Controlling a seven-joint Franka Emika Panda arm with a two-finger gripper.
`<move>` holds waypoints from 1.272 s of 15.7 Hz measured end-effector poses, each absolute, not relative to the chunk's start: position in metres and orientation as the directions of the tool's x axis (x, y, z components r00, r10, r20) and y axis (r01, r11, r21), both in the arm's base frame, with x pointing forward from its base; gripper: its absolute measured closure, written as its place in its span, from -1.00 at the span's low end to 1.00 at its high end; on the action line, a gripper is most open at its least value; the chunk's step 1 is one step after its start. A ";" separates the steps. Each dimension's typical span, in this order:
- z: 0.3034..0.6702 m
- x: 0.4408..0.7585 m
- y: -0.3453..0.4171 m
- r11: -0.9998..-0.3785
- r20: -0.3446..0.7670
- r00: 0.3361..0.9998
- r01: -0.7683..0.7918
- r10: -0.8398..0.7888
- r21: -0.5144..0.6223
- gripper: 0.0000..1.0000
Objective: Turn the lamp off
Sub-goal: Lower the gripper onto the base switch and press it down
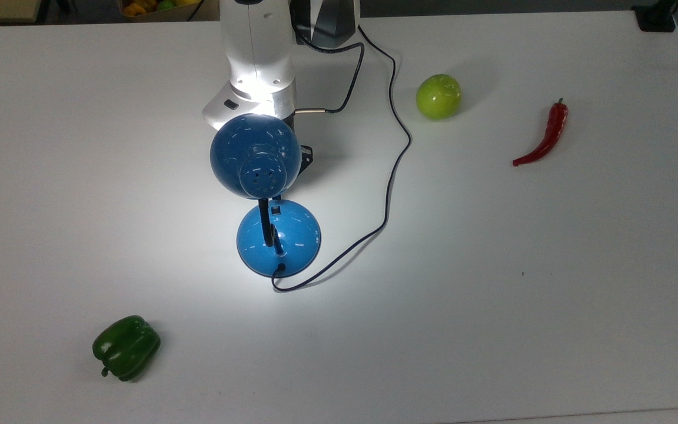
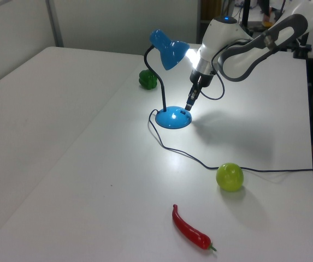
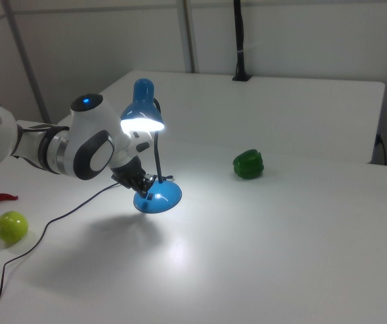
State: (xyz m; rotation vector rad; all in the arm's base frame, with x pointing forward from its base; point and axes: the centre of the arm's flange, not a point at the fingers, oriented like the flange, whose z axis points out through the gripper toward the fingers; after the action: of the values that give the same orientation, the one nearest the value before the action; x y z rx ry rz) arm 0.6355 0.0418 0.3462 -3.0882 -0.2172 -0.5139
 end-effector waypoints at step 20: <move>0.329 0.641 0.041 -0.989 0.348 0.926 0.143 0.146 0.034 0.98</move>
State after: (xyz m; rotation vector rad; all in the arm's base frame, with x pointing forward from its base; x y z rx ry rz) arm 0.6406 0.0406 0.3289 -3.0909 -0.2314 -0.5592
